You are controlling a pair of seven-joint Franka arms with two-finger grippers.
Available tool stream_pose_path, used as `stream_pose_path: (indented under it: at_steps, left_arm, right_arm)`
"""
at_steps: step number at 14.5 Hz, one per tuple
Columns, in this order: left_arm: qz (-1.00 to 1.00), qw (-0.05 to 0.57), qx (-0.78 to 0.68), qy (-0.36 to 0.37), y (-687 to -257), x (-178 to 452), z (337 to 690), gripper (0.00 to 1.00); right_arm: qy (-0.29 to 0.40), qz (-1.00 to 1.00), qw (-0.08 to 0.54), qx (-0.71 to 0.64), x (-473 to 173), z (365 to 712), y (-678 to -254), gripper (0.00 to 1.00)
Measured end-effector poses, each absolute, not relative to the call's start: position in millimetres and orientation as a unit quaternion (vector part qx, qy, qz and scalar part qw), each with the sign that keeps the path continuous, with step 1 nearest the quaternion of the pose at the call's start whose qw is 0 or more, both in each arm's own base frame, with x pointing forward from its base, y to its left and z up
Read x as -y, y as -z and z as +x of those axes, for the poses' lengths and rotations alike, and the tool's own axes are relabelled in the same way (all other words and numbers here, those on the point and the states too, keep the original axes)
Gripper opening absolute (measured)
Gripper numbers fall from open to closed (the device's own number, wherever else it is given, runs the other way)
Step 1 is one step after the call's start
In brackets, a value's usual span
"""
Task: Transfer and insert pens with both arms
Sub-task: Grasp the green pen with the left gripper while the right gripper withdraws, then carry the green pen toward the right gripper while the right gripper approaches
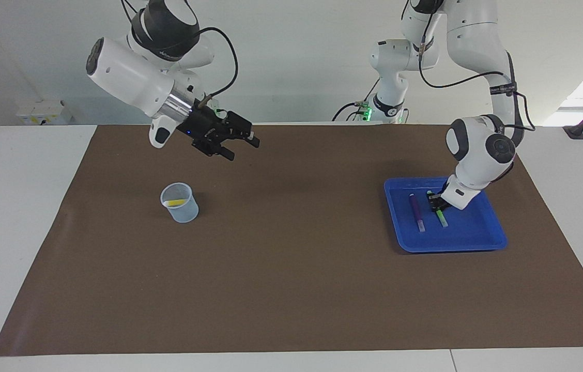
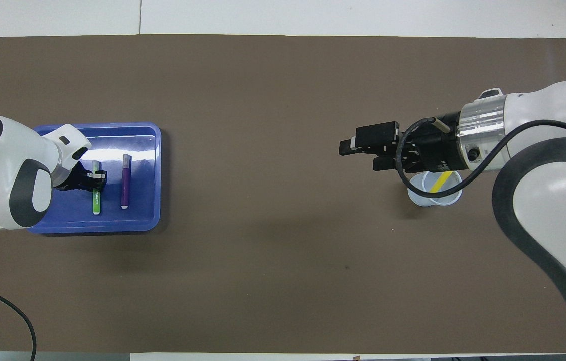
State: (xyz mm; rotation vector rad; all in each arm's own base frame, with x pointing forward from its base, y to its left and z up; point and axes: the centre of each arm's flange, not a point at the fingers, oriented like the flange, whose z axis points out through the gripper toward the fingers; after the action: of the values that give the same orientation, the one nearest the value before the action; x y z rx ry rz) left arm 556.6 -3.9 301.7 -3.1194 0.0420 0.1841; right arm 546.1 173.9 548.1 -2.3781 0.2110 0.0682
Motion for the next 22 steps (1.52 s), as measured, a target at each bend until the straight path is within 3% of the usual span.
stream_pose_path:
  at_steps: [7, 12, 18, 22]
  left_arm:
    - [-0.998, 0.005, -0.001, -0.065, -306, -4, 559, 0.16]
    - [-0.991, -0.049, 0.083, -0.095, -370, 10, 585, 0.16]
    - [-0.93, -0.119, 0.308, -0.161, -463, 116, 592, 0.16]
    - [-0.858, -0.157, 0.437, -0.221, -491, 191, 574, 0.16]
  right_arm:
    - [-0.037, -0.923, 0.365, -0.118, -174, 546, -542, 1.0]
    - [-0.047, -0.921, 0.361, -0.141, -160, 541, -531, 1.0]
    - [-0.042, -0.897, 0.407, -0.166, -163, 543, -540, 1.0]
    - [-0.044, -0.899, 0.409, -0.15, -182, 537, -544, 1.0]
